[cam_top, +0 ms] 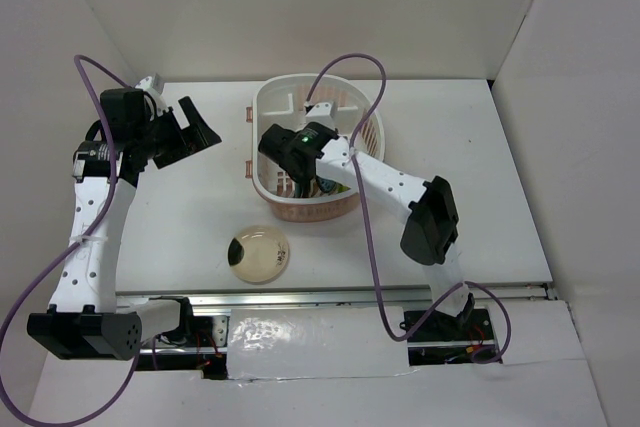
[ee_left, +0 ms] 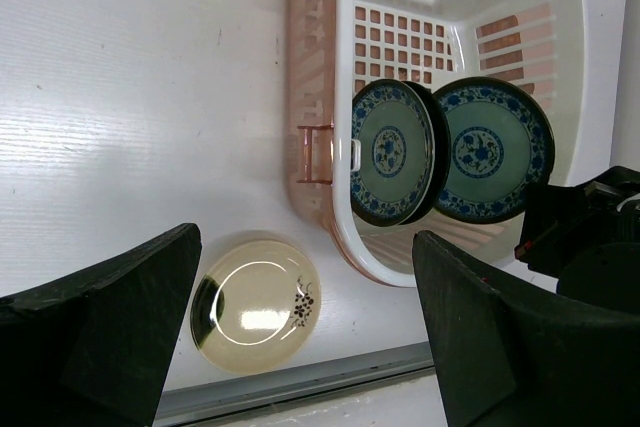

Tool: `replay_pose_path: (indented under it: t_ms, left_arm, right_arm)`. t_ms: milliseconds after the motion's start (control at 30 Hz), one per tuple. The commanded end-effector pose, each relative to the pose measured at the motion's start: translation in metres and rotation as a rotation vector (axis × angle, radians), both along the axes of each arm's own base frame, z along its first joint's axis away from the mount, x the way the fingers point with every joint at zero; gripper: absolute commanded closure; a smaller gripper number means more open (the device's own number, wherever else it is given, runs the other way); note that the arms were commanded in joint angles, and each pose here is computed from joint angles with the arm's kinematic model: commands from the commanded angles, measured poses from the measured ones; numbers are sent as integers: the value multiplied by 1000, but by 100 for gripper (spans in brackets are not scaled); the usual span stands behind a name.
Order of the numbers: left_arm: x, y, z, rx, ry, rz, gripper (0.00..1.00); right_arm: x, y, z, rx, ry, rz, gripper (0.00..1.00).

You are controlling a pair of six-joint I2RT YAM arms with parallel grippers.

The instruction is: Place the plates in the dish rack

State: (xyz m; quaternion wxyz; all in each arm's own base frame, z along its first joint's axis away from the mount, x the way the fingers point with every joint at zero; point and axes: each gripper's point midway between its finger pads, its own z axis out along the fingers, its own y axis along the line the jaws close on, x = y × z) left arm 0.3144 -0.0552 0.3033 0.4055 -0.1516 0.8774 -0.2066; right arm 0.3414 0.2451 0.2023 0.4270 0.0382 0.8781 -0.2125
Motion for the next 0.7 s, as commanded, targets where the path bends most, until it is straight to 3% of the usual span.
replay_pose_path:
  t_ms: [0, 667]
  left_arm:
    - [4, 1, 1, 13, -14, -8, 1]
    - [7, 3, -4, 19, -5, 0, 1]
  right_arm:
    - [-12, -13, -5, -112, 56, 9, 100]
    - [-15, 11, -22, -123, 99, 58, 100]
